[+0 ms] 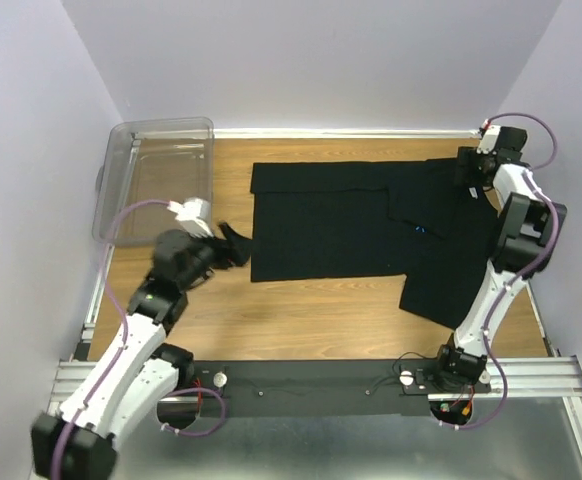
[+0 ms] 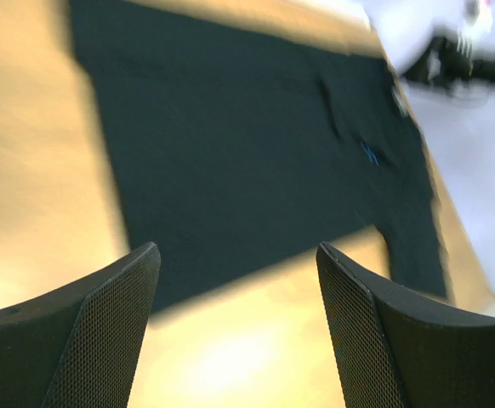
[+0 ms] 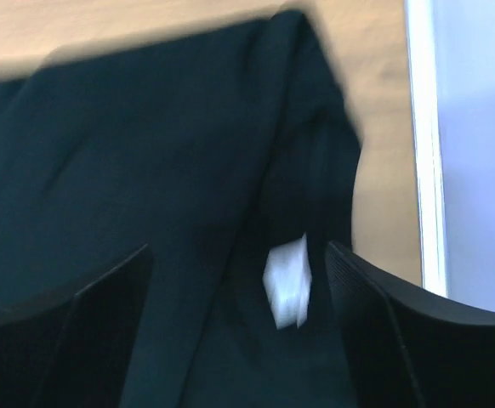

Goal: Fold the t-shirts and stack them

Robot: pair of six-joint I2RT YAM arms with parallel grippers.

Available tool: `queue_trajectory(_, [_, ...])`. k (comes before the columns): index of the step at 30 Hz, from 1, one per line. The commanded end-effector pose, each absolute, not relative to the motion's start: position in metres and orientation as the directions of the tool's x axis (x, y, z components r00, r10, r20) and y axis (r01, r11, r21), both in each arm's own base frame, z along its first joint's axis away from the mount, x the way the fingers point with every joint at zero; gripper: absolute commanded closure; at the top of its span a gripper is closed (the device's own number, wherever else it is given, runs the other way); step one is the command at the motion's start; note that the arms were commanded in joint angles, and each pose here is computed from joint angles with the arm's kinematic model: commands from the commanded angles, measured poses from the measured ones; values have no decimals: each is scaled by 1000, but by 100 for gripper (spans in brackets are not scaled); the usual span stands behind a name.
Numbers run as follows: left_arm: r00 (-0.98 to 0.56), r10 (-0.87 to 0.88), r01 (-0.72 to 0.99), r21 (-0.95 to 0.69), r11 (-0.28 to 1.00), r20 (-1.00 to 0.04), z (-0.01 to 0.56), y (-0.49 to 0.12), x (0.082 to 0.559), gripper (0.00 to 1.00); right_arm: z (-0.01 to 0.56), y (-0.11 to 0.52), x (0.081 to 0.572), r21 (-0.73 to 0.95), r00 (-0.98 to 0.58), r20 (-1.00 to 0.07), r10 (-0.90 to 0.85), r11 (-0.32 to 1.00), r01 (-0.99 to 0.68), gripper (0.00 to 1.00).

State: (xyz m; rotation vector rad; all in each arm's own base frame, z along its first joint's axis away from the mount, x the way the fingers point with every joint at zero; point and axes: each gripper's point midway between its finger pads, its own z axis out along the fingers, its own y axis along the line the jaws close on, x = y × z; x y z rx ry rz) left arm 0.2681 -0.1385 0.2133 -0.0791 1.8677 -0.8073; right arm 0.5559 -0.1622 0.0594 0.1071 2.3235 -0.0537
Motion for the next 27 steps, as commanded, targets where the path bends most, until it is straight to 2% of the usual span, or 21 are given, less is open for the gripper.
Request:
queue_trajectory(1, [-656, -432, 176, -682, 710, -619, 160, -193, 232, 18, 143, -139, 529, -134, -579, -799, -162, 987, -91, 9])
queue_trajectory(2, [-656, -457, 113, -676, 728, -601, 149, -194, 233, 18, 131, -132, 513, -136, -603, -778, -179, 984, -115, 9])
queue_trajectory(3, [-700, -459, 66, -689, 721, -547, 134, -209, 221, 17, 159, -125, 505, -188, -558, -795, -238, 971, -145, 6])
queue_trajectory(4, [-702, -491, 10, -697, 717, -516, 126, -210, 220, 17, 159, -118, 495, -202, -558, -787, -263, 964, -170, 5])
queue_trajectory(6, [-683, -536, -110, -656, 747, -496, 102, -200, 220, 16, 146, -98, 467, -218, -573, -754, -323, 945, -245, 5])
queue_trajectory(7, [-671, -574, -175, -652, 738, -469, 94, -197, 218, 16, 162, -74, 453, -241, -510, -762, -399, 906, -348, 5])
queue_trajectory(8, [-650, -621, -266, -634, 726, -437, 79, -189, 215, 16, 143, -56, 429, -204, -512, -745, -428, 877, -436, 5])
queue_trajectory(9, [-635, -643, -297, -633, 715, -429, 74, -187, 216, 16, 154, -40, 420, -206, -457, -756, -469, 833, -514, 5])
queue_trajectory(10, [-608, -670, -334, -629, 702, -425, 69, -182, 218, 16, 146, -3, 382, -156, -379, -762, -525, 717, -680, 5])
queue_trajectory(12, [-570, -720, -389, -643, 660, -395, 63, -179, 221, 18, 134, 38, 327, -96, -284, -786, -550, 561, -822, 5])
queue_trajectory(13, [-557, -731, -405, -640, 653, -394, 61, -178, 222, 18, 121, 47, 314, -50, -296, -787, -541, 535, -844, 6])
queue_trajectory(18, [-500, -767, -499, -589, 635, -403, 50, -171, 232, 24, 122, 71, 264, -78, -220, -809, -544, 472, -878, 6])
queue_trajectory(25, [-526, -739, -588, -447, 674, -421, 18, -169, 236, 25, 119, 59, 251, -112, -262, -769, -583, 527, -843, 6])
queue_trajectory(27, [-532, -729, -595, -423, 683, -430, 11, -168, 240, 29, 119, 57, 250, -114, -273, -759, -591, 533, -838, 6])
